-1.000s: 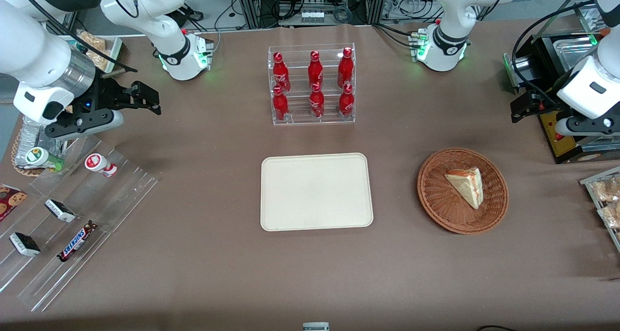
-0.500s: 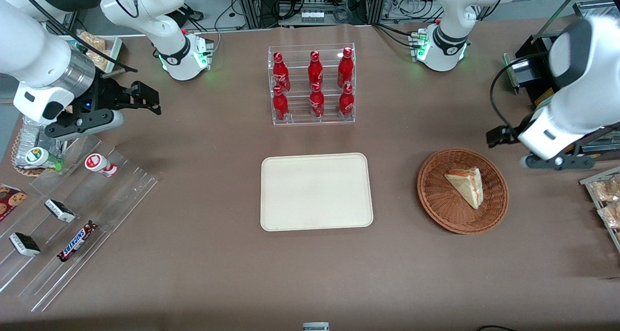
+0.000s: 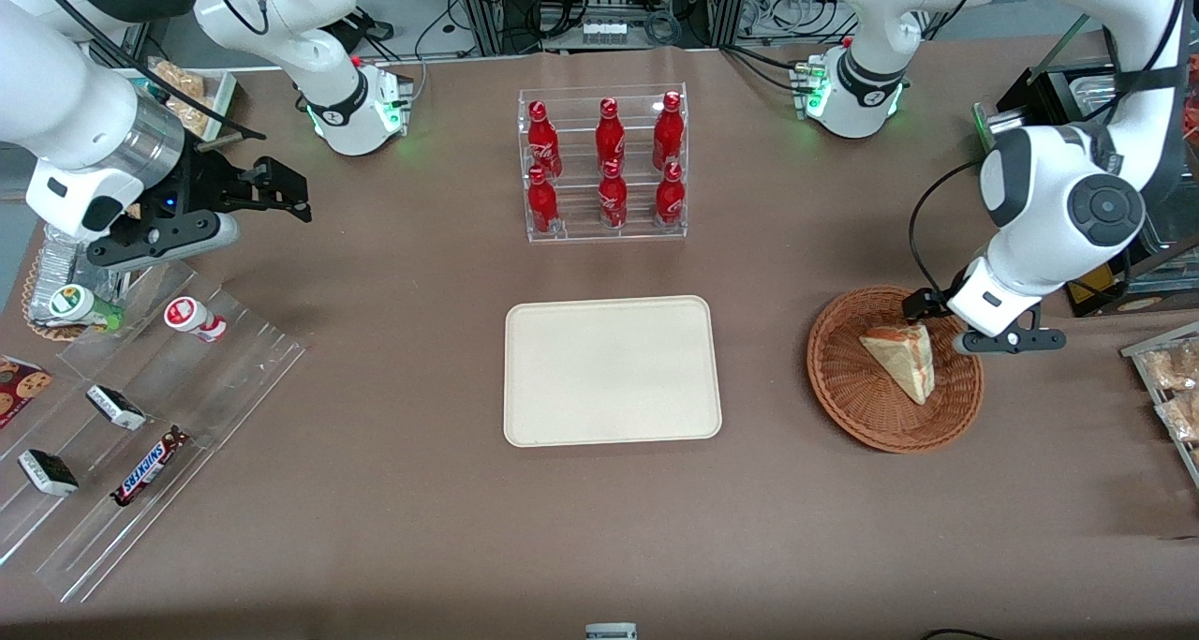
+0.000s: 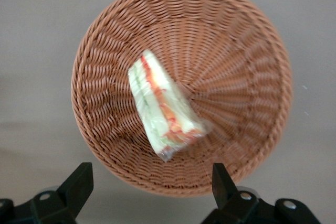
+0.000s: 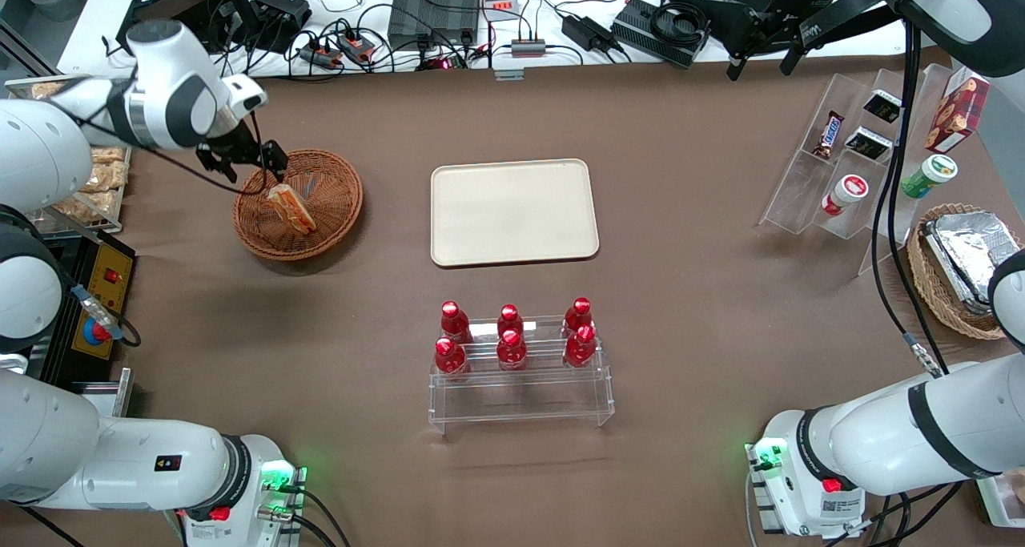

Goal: Place sandwich from basket to tray
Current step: 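Move the left gripper over the sandwich in the wicker basket, then lower the left gripper and close it on the wrapped sandwich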

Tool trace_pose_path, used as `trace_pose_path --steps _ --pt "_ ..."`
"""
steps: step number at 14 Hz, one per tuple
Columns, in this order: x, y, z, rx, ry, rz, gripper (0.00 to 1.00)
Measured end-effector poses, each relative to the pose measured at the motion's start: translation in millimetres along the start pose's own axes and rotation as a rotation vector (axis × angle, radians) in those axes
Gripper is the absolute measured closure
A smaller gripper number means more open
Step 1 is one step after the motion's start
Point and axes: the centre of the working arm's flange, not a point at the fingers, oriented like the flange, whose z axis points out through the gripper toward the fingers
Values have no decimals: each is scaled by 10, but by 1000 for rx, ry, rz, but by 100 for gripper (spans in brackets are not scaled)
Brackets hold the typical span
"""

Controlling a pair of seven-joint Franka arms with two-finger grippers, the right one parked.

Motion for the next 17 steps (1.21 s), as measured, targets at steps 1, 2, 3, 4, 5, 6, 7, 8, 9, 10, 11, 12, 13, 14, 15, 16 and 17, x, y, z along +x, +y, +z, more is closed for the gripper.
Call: trace_pose_path --steps 1,2,3,4,5,6,7,8,9,10,11,12,13,14,15,16,17 --pt "-17 -22 88 -2 9 -93 0" --pt "-14 -18 157 -5 19 -210 0" --pt "5 0 220 -10 31 -336 0" --pt "29 24 281 -16 42 -447 0" --pt "53 45 344 -23 52 -536 0" --pt "75 60 414 -30 62 -605 0" --pt "92 71 496 -34 66 -655 0" --pt "99 77 592 -33 61 -686 0" --pt "96 80 688 -28 51 -704 4" --pt "89 82 766 -24 41 -721 4" --pt "73 81 829 -21 29 -741 8" --pt "56 81 872 -22 19 -757 20" --pt "49 86 888 -26 13 -766 31" --pt "52 101 879 -30 13 -767 44" --pt "68 123 849 -34 17 -764 52" --pt "101 153 795 -35 18 -760 62" --pt "156 213 704 -33 8 -751 67"
